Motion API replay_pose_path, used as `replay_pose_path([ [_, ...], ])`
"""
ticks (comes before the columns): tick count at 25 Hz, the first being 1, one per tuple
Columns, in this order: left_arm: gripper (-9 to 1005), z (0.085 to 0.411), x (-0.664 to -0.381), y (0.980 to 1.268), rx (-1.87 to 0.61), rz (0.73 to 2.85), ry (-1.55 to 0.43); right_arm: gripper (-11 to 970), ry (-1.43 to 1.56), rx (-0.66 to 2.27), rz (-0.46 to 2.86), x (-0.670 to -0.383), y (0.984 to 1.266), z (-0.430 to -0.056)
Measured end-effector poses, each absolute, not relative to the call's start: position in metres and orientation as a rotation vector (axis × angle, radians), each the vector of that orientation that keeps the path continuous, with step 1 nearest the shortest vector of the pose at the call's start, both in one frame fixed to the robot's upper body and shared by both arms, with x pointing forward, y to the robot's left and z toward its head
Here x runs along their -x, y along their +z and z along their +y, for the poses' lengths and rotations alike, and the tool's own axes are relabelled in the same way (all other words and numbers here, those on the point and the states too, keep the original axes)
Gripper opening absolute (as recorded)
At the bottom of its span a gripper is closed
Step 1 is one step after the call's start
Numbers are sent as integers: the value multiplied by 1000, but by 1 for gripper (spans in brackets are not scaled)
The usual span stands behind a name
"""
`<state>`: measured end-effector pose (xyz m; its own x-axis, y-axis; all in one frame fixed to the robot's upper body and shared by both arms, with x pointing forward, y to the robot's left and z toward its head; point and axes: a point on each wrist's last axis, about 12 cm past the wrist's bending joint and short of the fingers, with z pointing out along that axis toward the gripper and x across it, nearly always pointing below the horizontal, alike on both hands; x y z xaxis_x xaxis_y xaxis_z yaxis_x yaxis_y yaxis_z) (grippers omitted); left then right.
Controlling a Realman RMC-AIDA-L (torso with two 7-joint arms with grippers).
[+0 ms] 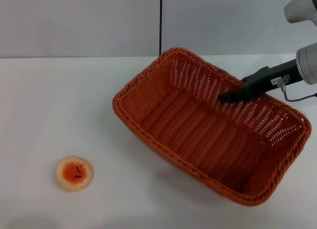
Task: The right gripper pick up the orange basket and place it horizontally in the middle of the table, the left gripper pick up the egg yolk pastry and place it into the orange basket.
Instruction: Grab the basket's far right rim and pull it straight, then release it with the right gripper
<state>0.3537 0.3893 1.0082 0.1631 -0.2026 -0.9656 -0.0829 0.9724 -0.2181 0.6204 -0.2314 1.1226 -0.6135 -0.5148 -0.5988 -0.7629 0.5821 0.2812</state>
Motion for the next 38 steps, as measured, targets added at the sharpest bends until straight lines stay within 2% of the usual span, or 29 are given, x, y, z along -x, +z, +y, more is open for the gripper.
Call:
replay_pose_path([
  [3, 842, 389, -352, 1008, 242, 1408, -85, 498, 722, 1084, 2340, -620, 1125, -228],
  [6, 842, 390, -349, 1008, 244, 1412, -79, 420, 690, 1170, 2309, -621, 1132, -224],
  [14, 842, 392, -337, 1006, 254, 1425, -61, 162, 559, 1403, 2108, -628, 1168, -219],
  [20, 842, 393, -325, 1005, 254, 1429, -34, 156, 507, 1631, 1919, -632, 1185, -207],
  [24, 842, 392, -319, 1005, 261, 1430, -28, 156, 467, 1761, 1805, -633, 1186, -196],
  [38, 842, 392, -308, 1006, 262, 1424, -15, 157, 323, 1971, 1661, -630, 1159, -166],
])
